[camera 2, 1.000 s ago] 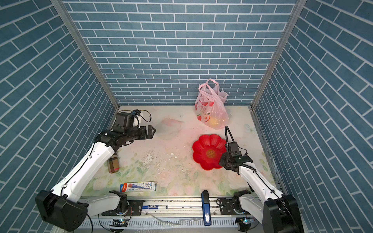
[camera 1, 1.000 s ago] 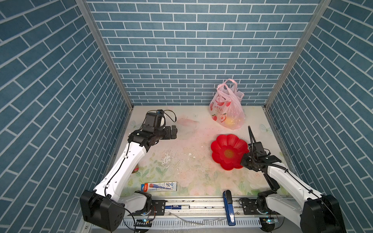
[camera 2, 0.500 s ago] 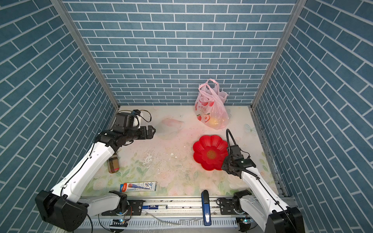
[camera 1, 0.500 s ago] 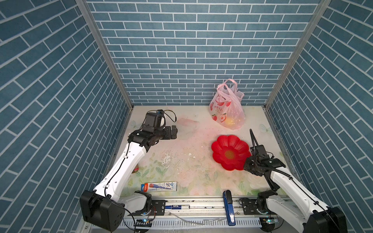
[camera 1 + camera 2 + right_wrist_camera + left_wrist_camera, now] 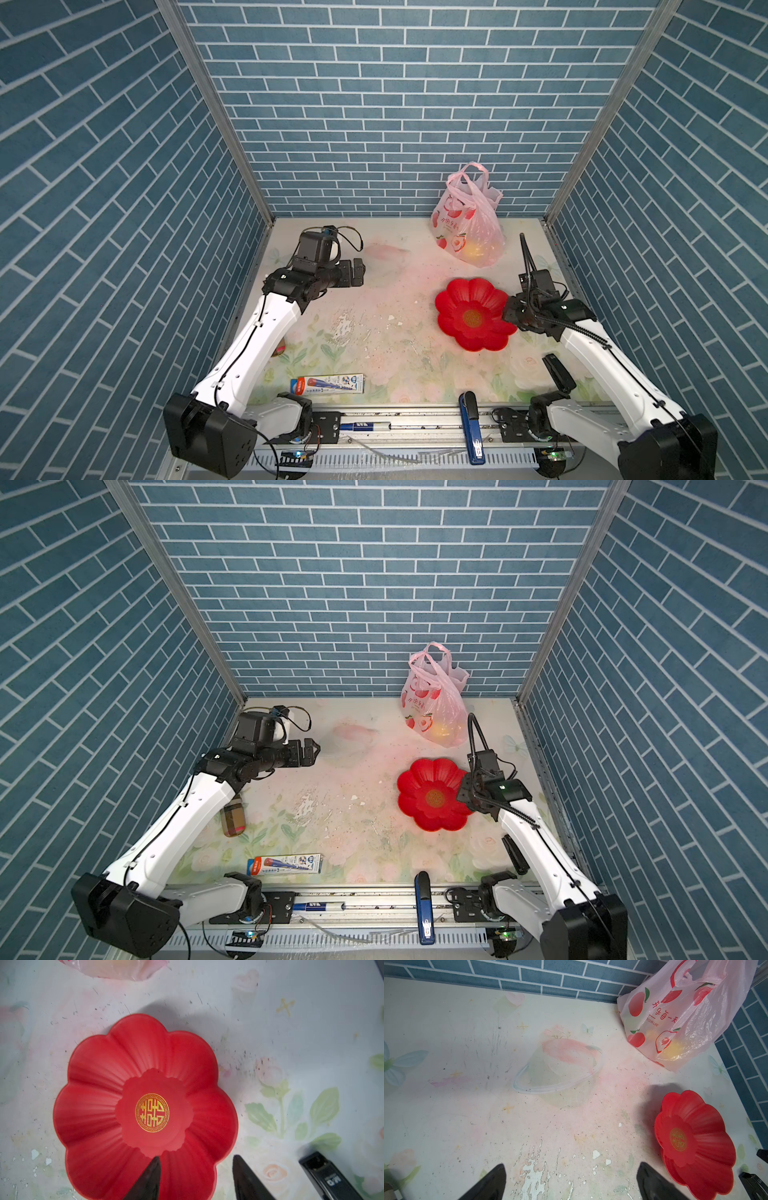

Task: Take fruits out of the plastic bag
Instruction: Move the plate to the middle-right of the table, then move the plastic bag to the top-center of the table.

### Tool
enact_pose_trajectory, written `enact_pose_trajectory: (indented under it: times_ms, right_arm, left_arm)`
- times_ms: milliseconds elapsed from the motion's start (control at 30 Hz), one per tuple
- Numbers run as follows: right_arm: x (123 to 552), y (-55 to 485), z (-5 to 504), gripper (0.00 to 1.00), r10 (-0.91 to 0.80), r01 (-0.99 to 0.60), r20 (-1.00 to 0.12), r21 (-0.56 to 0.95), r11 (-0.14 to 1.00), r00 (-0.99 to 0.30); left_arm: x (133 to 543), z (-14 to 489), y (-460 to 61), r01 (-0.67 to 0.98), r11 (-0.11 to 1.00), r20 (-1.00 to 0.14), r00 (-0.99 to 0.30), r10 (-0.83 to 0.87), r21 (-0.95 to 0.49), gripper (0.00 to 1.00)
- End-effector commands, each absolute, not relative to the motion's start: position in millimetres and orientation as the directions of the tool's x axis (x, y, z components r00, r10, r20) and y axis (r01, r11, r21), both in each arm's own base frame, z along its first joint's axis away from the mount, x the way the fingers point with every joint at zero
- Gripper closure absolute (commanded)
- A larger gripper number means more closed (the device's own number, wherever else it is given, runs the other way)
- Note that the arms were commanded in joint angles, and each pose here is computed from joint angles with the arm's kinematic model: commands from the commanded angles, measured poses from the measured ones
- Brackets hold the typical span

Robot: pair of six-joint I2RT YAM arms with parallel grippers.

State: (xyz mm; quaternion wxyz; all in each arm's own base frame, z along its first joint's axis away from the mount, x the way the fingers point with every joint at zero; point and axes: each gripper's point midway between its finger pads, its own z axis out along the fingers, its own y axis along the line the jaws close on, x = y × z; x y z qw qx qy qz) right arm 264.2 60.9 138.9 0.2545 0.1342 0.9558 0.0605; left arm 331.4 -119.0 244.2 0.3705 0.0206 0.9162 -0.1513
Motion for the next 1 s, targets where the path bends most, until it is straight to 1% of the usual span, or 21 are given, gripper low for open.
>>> enact_pose_trajectory:
  times_ms: [0,200,400,533,633,767,967]
  right_arm:
    - [301.3,63.1,160.8,0.42,0.207,0.161,-0.550,0.132,0.978,-0.809]
    - [380.6,82.7,188.3,0.39,0.127,0.082,-0.645,0.100,0.992,-0.753]
    - [457.6,86.9,201.2,0.34,0.067,0.078,-0.725,0.018,0.997,-0.686]
    - [503.3,88.8,202.0,0.32,0.066,0.071,-0.752,0.025,0.997,-0.656]
    - [529.4,88.5,199.3,0.32,0.050,0.067,-0.771,0.010,0.998,-0.635]
    - [555.0,91.6,203.1,0.28,0.020,0.038,-0.814,-0.002,0.999,-0.580]
    - [581.6,91.6,198.0,0.26,-0.014,0.011,-0.817,-0.025,1.000,-0.576]
  left_arm:
    - [327.1,248.0,-117.2,0.148,0.957,-0.689,-0.721,-0.068,-0.249,0.01]
    - [329.6,241.7,-117.2,0.142,0.960,-0.678,-0.732,-0.061,-0.241,0.01]
    - [331.1,240.1,-118.6,0.153,0.959,-0.680,-0.731,-0.052,-0.238,0.00]
    - [331.9,240.6,-118.1,0.160,0.961,-0.686,-0.727,-0.040,-0.226,0.01]
    - [332.9,240.8,-117.5,0.164,0.962,-0.691,-0.722,-0.033,-0.217,0.01]
    - [332.9,242.1,-117.6,0.170,0.962,-0.698,-0.716,-0.029,-0.215,0.01]
    - [332.9,242.5,-116.3,0.171,0.963,-0.708,-0.706,-0.029,-0.210,0.01]
